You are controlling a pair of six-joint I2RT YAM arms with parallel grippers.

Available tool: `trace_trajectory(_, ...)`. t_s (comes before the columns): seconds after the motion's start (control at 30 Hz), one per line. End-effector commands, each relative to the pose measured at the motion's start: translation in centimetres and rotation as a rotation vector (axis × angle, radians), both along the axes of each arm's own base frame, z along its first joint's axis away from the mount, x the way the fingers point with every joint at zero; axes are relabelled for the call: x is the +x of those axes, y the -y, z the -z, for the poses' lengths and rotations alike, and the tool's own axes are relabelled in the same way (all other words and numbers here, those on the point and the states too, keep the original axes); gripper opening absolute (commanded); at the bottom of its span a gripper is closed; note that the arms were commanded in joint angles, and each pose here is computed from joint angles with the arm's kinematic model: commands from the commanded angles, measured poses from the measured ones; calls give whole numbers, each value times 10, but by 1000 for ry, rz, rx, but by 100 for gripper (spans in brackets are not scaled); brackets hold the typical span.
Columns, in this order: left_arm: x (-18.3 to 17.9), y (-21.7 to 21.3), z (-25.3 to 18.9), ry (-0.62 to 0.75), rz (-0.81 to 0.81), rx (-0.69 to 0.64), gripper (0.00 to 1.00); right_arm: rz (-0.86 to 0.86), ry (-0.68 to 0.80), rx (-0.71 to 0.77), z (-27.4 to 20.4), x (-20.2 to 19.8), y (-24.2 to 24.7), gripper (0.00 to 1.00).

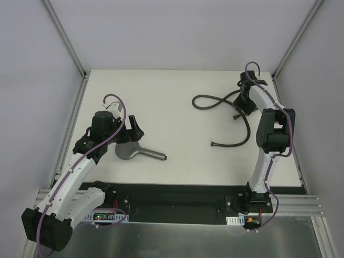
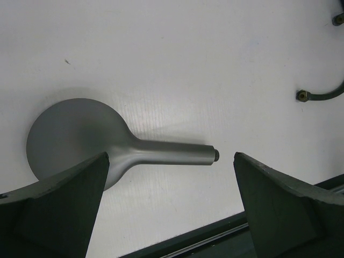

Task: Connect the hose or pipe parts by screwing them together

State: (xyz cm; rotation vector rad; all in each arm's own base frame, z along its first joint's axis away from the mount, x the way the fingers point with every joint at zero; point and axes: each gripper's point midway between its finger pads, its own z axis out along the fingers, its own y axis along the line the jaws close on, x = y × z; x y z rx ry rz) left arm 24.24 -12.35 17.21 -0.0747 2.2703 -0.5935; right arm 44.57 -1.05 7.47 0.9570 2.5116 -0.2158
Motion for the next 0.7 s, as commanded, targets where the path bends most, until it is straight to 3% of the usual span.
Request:
trace_trajectory(0.0,6,2,-19,48,-1,-20,99,71,2,38,-1,1,-3,55)
trace_trajectory(0.67,5,5,-17,39,17,-22,99,123,-21,62,38,0,-2,50)
